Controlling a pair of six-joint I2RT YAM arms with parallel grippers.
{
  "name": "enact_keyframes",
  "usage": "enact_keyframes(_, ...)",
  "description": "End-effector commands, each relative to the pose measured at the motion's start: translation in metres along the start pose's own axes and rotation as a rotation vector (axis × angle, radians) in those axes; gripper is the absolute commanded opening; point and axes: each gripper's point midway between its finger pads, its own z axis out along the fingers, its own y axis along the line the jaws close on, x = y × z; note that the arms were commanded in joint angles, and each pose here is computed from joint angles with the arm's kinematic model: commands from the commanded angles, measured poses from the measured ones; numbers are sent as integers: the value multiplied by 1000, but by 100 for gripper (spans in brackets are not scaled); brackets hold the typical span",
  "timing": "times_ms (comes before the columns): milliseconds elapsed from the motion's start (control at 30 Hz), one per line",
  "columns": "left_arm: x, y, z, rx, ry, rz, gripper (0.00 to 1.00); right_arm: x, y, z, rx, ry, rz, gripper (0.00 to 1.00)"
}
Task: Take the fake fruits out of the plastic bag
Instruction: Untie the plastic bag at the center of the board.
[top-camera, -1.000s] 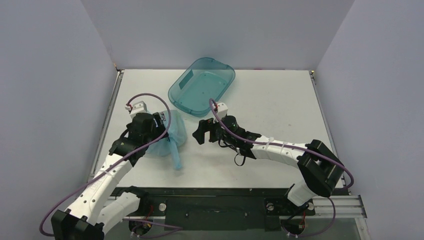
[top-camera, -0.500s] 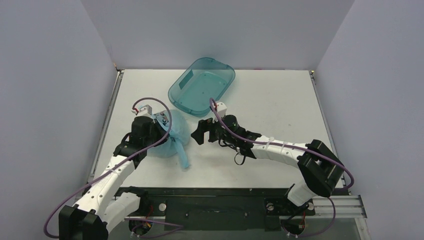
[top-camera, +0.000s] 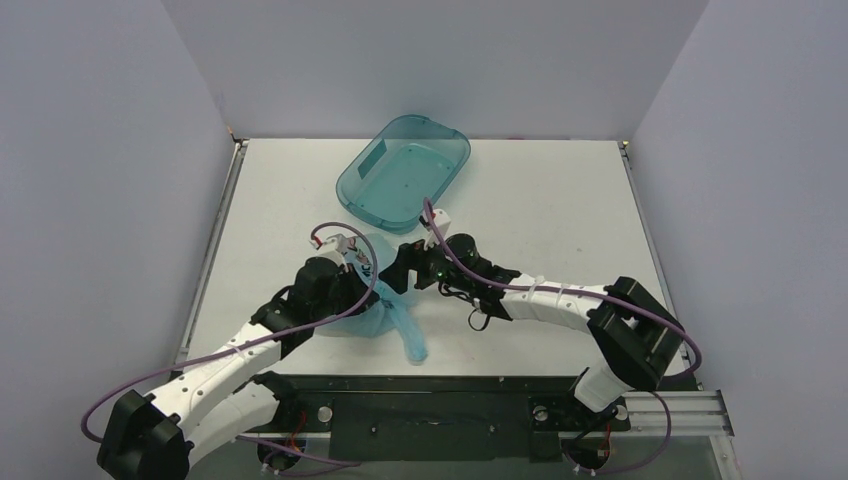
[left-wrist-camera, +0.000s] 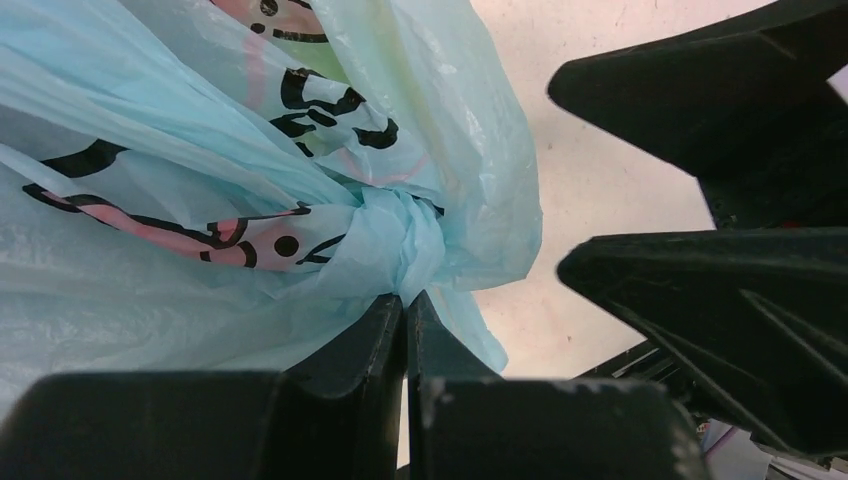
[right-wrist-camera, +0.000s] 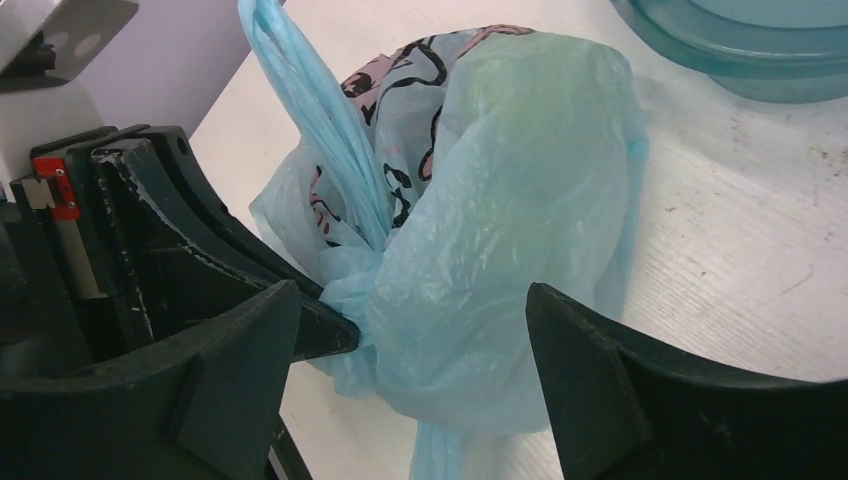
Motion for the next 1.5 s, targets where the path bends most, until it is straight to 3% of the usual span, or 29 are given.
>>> enact_keyframes(0, -18, -10, 0, 12, -92, -37, 0, -16, 25, 13, -114, -32, 20, 75)
enact_keyframes(233, -18, -11, 3, 48, -136, -157, 0, -9, 16, 19, -77, -25, 17, 68)
enact_keyframes(567, -22, -19, -9, 94, -157, -164, 0, 7, 1, 29, -15, 34, -1, 40)
enact_keyframes(767, -25, -15, -14, 60, -169, -173, 0, 2, -10, 21, 48, -1, -25, 2)
enact_keyframes(800, -28, -12, -15, 45, -184, -176, 0, 0, -14, 17, 69, -18, -26, 0)
enact_keyframes(1233, -54, 60, -73, -371, -305, -115, 0, -20, -56, -5, 192, -116, 54, 0)
enact_keyframes(1467, -55, 58, -84, -366, -309, -99, 0, -26, -57, -11, 191, -133, 48, 0)
